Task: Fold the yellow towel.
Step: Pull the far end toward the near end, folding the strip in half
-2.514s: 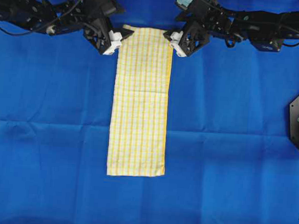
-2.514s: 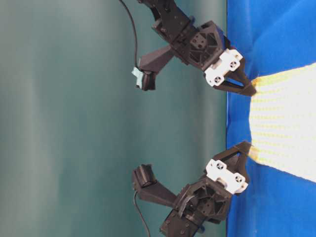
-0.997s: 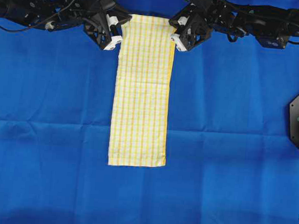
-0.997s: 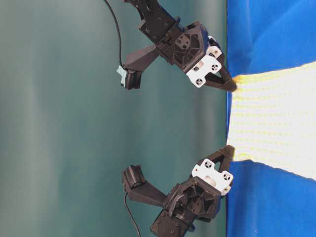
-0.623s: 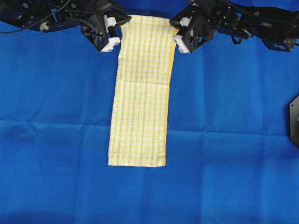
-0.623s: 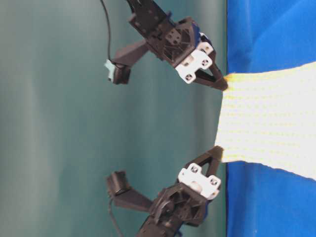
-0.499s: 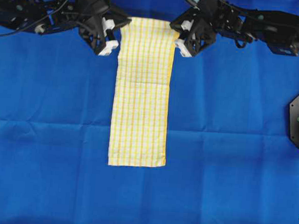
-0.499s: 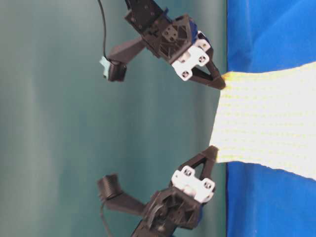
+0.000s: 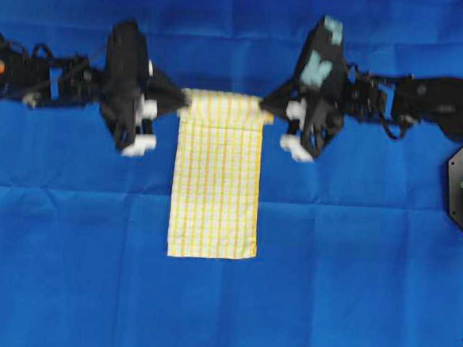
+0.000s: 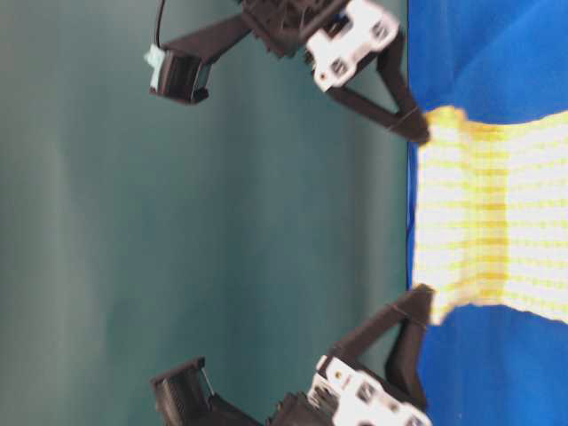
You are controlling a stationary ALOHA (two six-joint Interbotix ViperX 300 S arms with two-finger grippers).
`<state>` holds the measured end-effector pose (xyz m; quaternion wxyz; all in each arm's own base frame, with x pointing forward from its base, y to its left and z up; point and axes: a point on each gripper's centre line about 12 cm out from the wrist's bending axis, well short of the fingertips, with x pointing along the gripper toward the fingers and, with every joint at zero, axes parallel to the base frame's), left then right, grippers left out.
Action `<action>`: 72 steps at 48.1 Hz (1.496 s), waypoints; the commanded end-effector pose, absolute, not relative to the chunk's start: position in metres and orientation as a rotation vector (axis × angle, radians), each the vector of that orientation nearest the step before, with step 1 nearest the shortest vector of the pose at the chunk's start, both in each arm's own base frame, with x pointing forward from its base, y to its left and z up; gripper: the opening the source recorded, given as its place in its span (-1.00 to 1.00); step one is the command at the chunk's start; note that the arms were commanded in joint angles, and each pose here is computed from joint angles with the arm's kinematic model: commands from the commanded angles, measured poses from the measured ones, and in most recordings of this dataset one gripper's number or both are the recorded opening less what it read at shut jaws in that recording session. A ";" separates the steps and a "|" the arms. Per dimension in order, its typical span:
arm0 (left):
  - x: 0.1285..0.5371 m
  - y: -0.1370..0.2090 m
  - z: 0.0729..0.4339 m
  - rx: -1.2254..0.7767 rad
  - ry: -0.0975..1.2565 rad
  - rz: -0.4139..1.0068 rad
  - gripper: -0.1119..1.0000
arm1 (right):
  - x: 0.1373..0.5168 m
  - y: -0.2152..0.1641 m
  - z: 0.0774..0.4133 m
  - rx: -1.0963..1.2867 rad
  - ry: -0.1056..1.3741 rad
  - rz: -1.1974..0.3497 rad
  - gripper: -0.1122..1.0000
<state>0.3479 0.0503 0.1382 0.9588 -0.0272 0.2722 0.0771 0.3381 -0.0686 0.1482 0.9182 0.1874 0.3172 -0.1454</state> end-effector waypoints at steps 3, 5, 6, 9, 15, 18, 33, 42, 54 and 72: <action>0.352 0.012 0.145 -0.062 0.534 0.061 -0.71 | 0.338 -0.043 0.154 0.382 0.646 -0.234 -0.75; 0.352 0.002 0.144 -0.066 0.535 0.036 -0.71 | 0.339 -0.034 0.154 0.377 0.650 -0.211 -0.75; 0.353 -0.003 0.144 -0.071 0.535 0.025 -0.71 | 0.339 -0.030 0.153 0.373 0.654 -0.199 -0.75; 0.353 -0.019 0.144 -0.076 0.539 -0.015 -0.71 | 0.340 -0.018 0.153 0.362 0.660 -0.166 -0.75; 0.350 -0.041 0.142 -0.076 0.548 -0.070 -0.71 | 0.341 0.003 0.152 0.352 0.672 -0.114 -0.75; 0.350 -0.048 0.141 -0.081 0.550 -0.087 -0.71 | 0.341 0.010 0.151 0.352 0.679 -0.098 -0.75; 0.351 -0.077 0.128 -0.074 0.587 -0.157 -0.71 | 0.343 0.036 0.147 0.332 0.703 -0.032 -0.75; 0.355 -0.084 0.115 -0.066 0.620 -0.168 -0.71 | 0.349 0.045 0.138 0.324 0.729 -0.016 -0.75; 0.354 -0.090 0.112 -0.066 0.630 -0.181 -0.71 | 0.354 0.056 0.134 0.327 0.737 0.006 -0.75; 0.359 -0.091 0.114 -0.065 0.624 -0.183 -0.71 | 0.353 0.065 0.134 0.320 0.746 0.026 -0.75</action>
